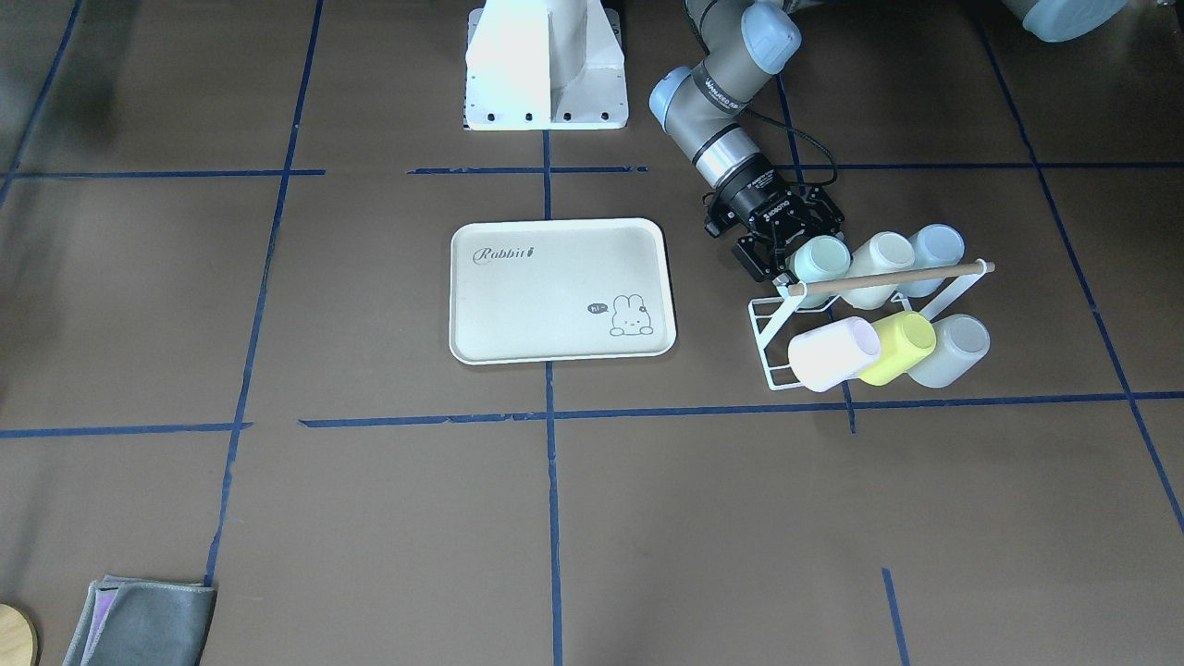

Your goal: Pick up and place green cup on tray

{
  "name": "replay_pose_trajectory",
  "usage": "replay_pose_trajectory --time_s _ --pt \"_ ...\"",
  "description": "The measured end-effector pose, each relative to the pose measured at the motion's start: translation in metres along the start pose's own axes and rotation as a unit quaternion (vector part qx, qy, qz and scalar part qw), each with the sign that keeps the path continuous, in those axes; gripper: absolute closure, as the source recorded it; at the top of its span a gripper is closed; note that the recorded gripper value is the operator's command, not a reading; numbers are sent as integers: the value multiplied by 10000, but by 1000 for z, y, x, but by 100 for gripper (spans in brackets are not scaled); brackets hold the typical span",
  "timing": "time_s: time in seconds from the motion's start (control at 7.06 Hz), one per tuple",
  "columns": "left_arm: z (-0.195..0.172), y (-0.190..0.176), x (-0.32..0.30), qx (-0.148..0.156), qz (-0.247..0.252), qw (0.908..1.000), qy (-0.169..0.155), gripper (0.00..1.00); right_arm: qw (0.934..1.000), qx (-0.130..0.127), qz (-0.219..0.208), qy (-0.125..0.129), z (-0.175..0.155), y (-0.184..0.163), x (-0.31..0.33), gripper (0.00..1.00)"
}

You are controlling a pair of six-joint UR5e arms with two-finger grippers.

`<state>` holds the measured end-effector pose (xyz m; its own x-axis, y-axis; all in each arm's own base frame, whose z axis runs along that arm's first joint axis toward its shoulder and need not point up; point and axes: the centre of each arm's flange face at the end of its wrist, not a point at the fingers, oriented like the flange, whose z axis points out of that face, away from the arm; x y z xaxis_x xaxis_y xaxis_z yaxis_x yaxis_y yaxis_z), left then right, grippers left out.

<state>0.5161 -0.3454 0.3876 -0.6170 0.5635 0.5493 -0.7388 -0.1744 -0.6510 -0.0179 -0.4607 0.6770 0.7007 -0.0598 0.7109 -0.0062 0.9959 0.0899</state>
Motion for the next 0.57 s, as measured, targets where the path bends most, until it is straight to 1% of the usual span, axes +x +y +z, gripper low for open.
replay_pose_trajectory --time_s 0.14,0.28,0.57 --pt "0 1 0 -3 -36 10000 0 62 10000 -1 3 1 0 0 0 0" --pt "1 4 -1 -3 -77 10000 2 77 10000 -3 6 2 0 0 1 0" --pt "-1 15 -6 25 -206 9998 -16 76 10000 -27 25 7 3 0 3 0"
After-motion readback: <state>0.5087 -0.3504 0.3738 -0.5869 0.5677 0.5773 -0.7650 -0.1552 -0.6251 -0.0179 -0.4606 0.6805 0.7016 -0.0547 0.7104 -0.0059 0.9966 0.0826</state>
